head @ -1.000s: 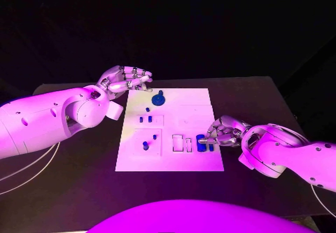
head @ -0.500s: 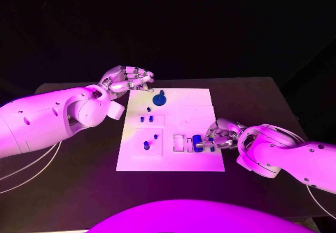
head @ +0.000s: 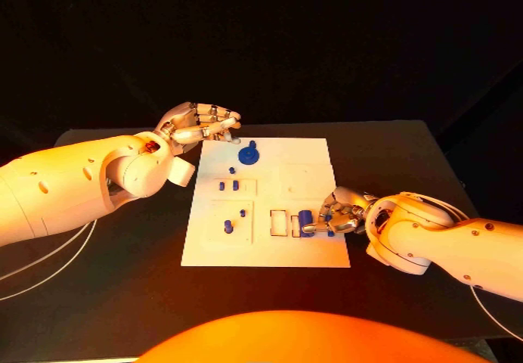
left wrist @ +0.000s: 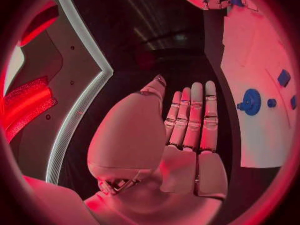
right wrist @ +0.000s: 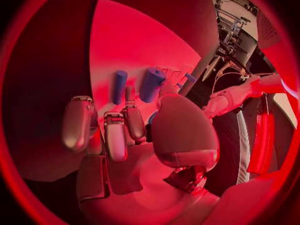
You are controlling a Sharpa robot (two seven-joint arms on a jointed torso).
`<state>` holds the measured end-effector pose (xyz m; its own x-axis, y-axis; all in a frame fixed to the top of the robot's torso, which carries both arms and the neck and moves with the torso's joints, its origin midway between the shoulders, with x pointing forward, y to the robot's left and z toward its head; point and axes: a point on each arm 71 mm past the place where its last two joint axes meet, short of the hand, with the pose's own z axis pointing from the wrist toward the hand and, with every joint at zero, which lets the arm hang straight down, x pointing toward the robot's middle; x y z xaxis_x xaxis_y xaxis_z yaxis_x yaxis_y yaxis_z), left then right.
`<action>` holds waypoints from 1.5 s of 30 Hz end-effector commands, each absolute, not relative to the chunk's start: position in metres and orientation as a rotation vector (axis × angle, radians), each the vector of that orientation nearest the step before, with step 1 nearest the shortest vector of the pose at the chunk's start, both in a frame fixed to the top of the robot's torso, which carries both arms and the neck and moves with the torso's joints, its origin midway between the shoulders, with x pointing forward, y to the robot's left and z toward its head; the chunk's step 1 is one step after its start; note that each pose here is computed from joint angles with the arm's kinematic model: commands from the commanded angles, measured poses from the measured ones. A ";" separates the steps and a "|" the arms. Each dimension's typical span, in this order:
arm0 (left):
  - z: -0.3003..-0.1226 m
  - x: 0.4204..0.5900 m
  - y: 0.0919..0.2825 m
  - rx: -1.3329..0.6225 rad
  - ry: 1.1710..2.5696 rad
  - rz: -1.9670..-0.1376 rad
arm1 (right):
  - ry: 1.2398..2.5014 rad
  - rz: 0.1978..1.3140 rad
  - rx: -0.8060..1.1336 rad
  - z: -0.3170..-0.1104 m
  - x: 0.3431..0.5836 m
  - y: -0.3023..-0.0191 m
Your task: Assemble the parts on the task board
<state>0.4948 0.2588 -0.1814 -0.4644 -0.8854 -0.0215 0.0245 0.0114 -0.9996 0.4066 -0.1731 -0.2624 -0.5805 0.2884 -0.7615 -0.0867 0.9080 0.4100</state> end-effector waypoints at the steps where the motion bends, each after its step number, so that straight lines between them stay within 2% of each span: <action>1: -0.181 0.494 0.256 -0.902 1.554 -1.572 | 2.176 0.467 0.117 -0.269 0.403 -0.172; 18: -0.181 0.494 0.257 -0.903 1.560 -1.572 | 2.141 0.505 0.171 -0.267 0.403 -0.169; 45: -0.181 0.494 0.257 -0.904 1.563 -1.567 | 2.105 0.476 0.086 -0.265 0.410 -0.161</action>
